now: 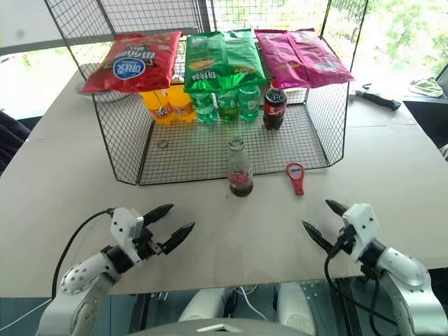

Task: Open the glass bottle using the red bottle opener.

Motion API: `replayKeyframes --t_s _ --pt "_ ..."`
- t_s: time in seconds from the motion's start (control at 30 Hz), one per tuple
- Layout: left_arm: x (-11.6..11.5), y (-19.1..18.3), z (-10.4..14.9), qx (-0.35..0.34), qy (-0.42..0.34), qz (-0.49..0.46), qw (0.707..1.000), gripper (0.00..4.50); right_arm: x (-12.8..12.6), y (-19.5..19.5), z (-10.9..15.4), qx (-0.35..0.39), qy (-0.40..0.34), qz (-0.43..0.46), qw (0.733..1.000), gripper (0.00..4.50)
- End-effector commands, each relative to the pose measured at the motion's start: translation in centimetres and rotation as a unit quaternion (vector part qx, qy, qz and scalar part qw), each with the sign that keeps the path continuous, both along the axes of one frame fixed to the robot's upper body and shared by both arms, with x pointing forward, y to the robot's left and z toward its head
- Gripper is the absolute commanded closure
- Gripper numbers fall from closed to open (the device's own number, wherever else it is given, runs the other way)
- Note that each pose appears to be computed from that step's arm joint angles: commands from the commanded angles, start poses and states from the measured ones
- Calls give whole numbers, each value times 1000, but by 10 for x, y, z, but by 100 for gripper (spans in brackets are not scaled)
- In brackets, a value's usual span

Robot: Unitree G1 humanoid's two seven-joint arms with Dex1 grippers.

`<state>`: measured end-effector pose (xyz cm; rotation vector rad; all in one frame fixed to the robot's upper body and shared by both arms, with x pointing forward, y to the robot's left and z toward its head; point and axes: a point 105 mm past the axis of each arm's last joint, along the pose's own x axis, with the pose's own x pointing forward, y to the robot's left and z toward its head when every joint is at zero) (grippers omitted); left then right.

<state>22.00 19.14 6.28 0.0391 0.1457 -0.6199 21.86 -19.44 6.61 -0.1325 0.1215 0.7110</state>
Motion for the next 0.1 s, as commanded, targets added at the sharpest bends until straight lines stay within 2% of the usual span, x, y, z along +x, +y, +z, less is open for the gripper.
replayKeyframes --t_s 0.03,0.1 --pt "-2 5 12 18 -31 14 999 0 0 -13 10 -5 -38 5 999 5" --pt "-4 5 11 28 -32 16 999 0 3 -15 9 -5 -41 9 999 5"
